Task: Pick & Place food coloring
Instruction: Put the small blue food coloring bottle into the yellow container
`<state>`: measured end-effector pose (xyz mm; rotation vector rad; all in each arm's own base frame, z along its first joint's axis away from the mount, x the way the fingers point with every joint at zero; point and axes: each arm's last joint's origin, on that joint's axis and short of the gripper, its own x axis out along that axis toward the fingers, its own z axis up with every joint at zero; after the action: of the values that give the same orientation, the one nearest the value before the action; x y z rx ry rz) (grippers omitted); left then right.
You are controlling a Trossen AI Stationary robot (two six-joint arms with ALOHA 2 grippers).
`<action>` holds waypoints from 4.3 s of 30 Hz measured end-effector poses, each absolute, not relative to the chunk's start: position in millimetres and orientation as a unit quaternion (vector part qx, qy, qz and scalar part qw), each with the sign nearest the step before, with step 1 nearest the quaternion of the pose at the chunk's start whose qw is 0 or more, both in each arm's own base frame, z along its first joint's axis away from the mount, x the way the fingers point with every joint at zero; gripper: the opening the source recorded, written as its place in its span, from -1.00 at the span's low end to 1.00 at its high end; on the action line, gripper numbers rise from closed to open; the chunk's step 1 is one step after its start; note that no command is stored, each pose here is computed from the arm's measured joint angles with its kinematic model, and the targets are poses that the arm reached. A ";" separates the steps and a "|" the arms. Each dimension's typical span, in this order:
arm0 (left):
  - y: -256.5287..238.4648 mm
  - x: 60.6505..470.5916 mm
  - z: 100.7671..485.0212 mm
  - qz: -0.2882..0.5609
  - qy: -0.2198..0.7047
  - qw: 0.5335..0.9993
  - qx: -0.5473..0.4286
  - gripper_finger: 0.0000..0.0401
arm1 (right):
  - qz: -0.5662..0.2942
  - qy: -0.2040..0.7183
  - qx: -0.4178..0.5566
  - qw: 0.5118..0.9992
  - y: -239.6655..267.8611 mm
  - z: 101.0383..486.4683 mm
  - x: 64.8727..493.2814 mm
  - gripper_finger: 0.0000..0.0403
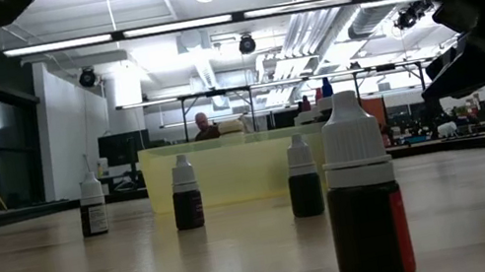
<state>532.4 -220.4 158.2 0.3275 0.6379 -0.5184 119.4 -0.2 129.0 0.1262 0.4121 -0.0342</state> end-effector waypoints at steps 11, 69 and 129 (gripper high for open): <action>-219.0 533.1 158.1 -0.253 0.308 0.904 0.156 -0.11 | -0.017 0.205 0.062 0.977 -0.1 128.9 119.3 -1.00; -193.3 521.1 251.7 -0.213 0.276 0.935 0.063 -0.84 | -0.017 0.204 0.063 0.977 -0.1 129.0 119.4 -1.00; 3.5 329.7 266.1 0.009 0.353 0.936 0.007 -0.80 | -0.017 0.205 0.063 0.977 -0.1 128.8 119.3 -1.00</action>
<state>329.7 3.5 266.1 0.0134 0.7208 0.0190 119.3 -0.1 128.8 0.1261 0.4138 -0.0342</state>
